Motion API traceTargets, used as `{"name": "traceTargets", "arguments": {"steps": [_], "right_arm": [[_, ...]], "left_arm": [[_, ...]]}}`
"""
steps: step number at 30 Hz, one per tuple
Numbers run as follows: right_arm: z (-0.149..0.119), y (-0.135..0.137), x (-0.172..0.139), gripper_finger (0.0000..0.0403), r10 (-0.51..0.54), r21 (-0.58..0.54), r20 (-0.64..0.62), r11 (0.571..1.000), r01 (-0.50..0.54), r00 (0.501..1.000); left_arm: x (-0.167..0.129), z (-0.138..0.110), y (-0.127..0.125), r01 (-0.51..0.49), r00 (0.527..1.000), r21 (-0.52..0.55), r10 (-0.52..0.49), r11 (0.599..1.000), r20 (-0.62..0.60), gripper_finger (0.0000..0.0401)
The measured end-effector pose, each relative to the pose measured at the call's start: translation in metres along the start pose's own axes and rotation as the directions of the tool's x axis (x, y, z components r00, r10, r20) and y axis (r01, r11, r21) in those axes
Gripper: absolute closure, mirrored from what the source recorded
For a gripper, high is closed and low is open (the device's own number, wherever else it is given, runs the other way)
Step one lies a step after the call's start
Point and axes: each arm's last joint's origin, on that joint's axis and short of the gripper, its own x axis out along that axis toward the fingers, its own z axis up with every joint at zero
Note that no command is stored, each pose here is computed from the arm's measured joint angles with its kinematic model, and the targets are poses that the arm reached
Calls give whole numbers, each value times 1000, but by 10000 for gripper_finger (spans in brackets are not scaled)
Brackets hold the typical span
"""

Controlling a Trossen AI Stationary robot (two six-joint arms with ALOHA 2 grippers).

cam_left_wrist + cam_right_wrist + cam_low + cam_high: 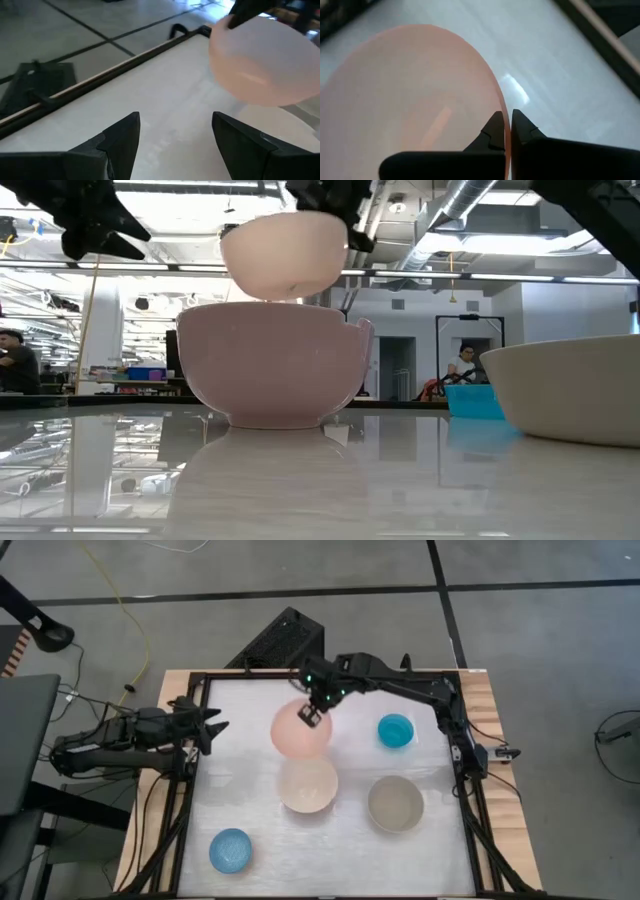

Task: Nest bowls inside each other by size order
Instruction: Stack the transparent orange bowl on top of the white bowl

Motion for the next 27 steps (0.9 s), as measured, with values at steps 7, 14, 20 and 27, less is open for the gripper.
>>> {"name": "traceTargets", "arguments": {"steps": [7,14,20,27], "right_arm": [[-31,45,-12,403,-14,-128,-63,992,6,998],[-65,76,-17,403,-119,-143,-1,983,118,993],[-106,83,-5,403,-25,-52,93,998,30,995],[-127,77,20,403,152,74,254,982,-176,955]], "left_arm": [[-1,5,-8,203,979,72,-204,976,6,163],[-2,9,-10,248,967,102,-252,963,31,163],[-2,8,-11,287,957,119,-291,951,17,163],[-5,14,-16,415,904,132,-424,900,51,163]]}}
